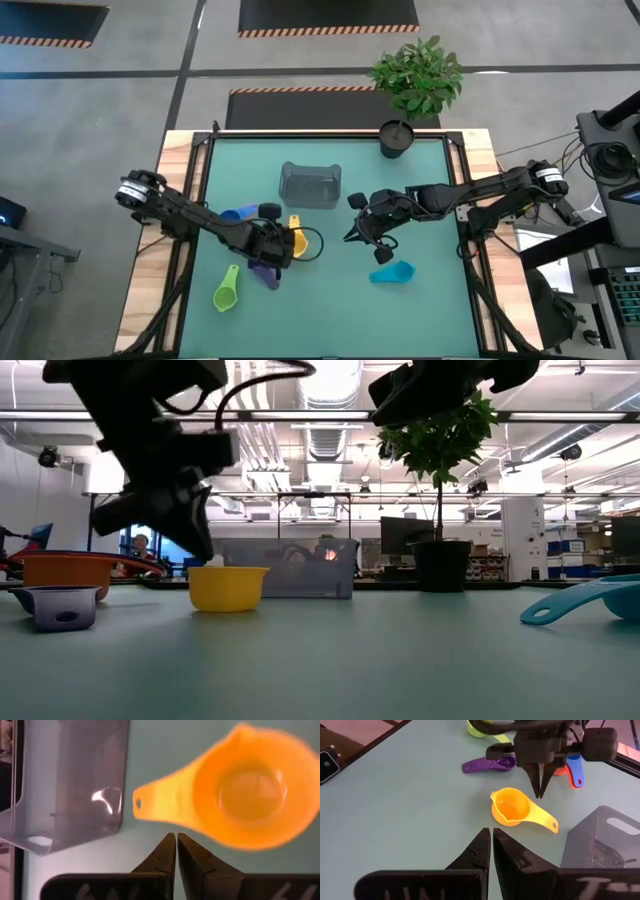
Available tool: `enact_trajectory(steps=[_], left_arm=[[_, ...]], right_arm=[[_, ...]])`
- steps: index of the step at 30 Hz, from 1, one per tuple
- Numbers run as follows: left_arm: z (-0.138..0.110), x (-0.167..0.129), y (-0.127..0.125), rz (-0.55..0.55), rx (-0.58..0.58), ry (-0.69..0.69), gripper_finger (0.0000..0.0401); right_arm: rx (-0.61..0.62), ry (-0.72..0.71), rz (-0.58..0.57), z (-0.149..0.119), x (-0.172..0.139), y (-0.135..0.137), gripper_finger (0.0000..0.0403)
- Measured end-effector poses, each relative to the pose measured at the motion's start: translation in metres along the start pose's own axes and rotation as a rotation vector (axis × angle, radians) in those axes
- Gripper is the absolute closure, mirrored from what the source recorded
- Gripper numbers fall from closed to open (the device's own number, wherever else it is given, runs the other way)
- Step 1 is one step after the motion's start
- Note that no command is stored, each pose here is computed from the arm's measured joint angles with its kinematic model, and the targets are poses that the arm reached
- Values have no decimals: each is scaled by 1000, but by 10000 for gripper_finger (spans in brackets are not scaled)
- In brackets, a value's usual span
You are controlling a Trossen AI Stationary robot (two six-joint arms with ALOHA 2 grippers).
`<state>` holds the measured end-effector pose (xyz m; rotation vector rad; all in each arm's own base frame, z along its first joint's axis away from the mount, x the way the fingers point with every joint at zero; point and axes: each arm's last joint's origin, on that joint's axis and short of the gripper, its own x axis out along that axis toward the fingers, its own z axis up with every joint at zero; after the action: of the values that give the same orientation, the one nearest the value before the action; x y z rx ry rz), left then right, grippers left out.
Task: Nest measuring cups in basket
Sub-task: Stack the yellow measuring cup into the blue measuring cup
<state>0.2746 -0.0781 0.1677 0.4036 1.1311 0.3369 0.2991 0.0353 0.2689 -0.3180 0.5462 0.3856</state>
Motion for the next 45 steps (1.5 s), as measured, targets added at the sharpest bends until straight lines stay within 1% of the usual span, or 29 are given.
enact_trajectory(steps=[3, 7, 10, 12, 16, 18, 21, 25, 27, 29, 31, 33, 37, 42, 43, 45], left_arm=[[8, -9, -6, -33, -29, -66, 401], [21, -18, -14, -137, -74, -157, 401], [32, -21, -16, -211, -151, -235, 399], [35, -22, -16, -251, -209, -255, 390], [35, -18, -18, -266, -310, -231, 351], [34, -16, -20, -269, -356, -216, 323], [33, -10, -25, -264, -391, -193, 278], [33, 2, -34, -253, -385, -154, 228], [31, 10, -39, -244, -365, -125, 213], [32, 15, -43, -234, -351, -102, 208], [32, 18, -45, -224, -330, -80, 212], [33, 21, -47, -217, -312, -62, 227], [37, 21, -48, -213, -289, -60, 283], [36, 18, -46, -204, -244, -60, 373], [36, 17, -46, -203, -233, -60, 384], [35, 14, -45, -202, -197, -58, 388]], right_arm=[[0, 2, 1, 0, 1, 0, 394], [0, 2, 0, 0, 1, 0, 394], [0, 2, 0, 0, 1, 0, 394], [0, 2, 0, 0, 1, 0, 394], [0, 2, 0, 0, 1, 0, 394], [0, 3, 0, 0, 1, 0, 394], [0, 3, 0, 0, 1, 0, 394], [0, 3, 0, 0, 1, 0, 394], [0, 3, 0, 0, 1, 0, 394], [1, 5, 1, -1, 1, 0, 394], [0, 4, 0, -1, 1, 0, 394], [0, 5, -3, -1, 1, 0, 394], [0, 7, -5, -1, 1, 0, 394], [0, 7, -6, -1, 1, 0, 394], [0, 7, -5, -1, 1, 0, 394], [0, 7, -5, -1, 1, 0, 394]])
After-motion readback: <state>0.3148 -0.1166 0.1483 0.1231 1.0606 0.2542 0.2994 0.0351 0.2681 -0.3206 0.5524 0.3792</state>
